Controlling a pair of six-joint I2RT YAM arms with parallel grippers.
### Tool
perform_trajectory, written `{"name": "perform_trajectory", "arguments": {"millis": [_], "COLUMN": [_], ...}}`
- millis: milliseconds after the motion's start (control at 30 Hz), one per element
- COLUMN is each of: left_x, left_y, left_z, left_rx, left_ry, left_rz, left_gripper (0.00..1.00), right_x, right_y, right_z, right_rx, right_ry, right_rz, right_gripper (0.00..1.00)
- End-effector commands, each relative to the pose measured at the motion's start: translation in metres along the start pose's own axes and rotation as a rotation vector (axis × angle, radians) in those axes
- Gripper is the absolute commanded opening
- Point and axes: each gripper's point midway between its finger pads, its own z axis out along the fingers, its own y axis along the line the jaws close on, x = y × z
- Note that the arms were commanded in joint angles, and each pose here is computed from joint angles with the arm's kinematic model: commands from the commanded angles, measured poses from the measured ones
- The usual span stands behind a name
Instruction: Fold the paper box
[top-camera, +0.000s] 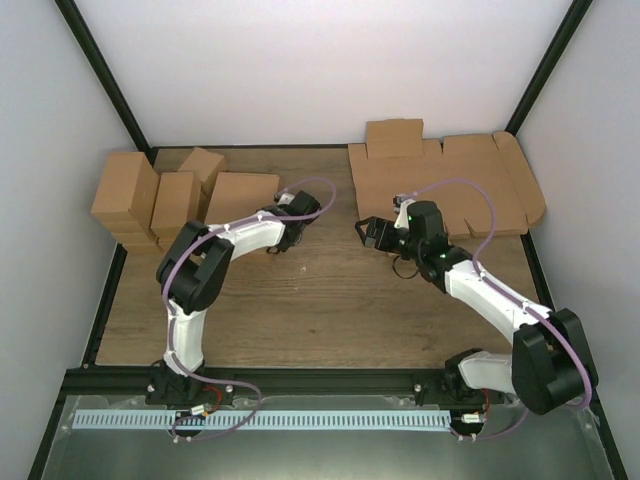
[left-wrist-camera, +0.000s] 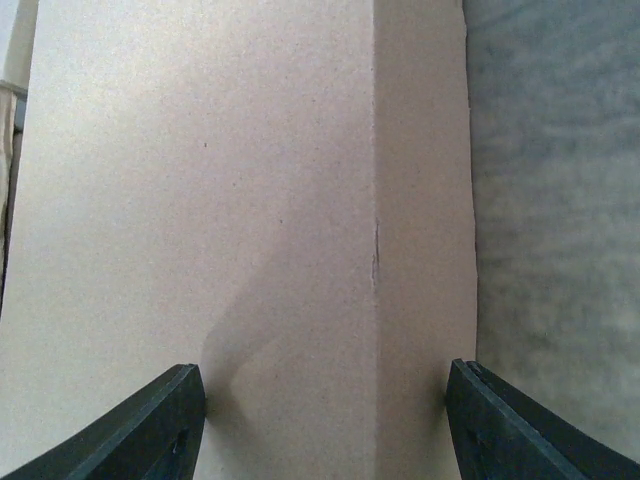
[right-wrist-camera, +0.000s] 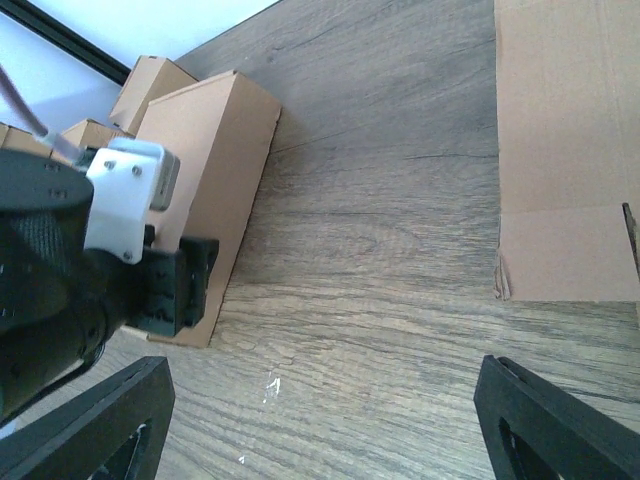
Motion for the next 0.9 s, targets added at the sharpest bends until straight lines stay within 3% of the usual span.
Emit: {"name": "perform_trajectory", "arguments": {"millis": [0,233,500,867], "left_x": [-0.012,-0.012,-0.025,-0.029], "left_y": [-0.004,0.029,0.035,0.047], "left_z": [0.023,0.042,0.040,0.047], "left_rx": [0.027,-0.008,-0.013,-0.048], "left_ry": [0.015,0.056,0.057,0.071], "left_rz": [0.010,-0.049,-0.127,-0.154], "left_gripper": [0.68,0.70,0.78,0.79], "right_x": [-0.020,-0.022,-0.016,-0.015], "right_y": [0.018,0.020,0.019,0.015], "right_z": [-0.010,-0.016,-0.015,-0.025], "right_rx": [-0.037,-0.034,-0.046,-0.016], "right_ry": [-0.046,-0.059,-0.041,-0.060], "right_rz": [-0.028,-0.032,-0.025,-0.040], "right_gripper": [0.86,0.86,0.86,0.87]}}
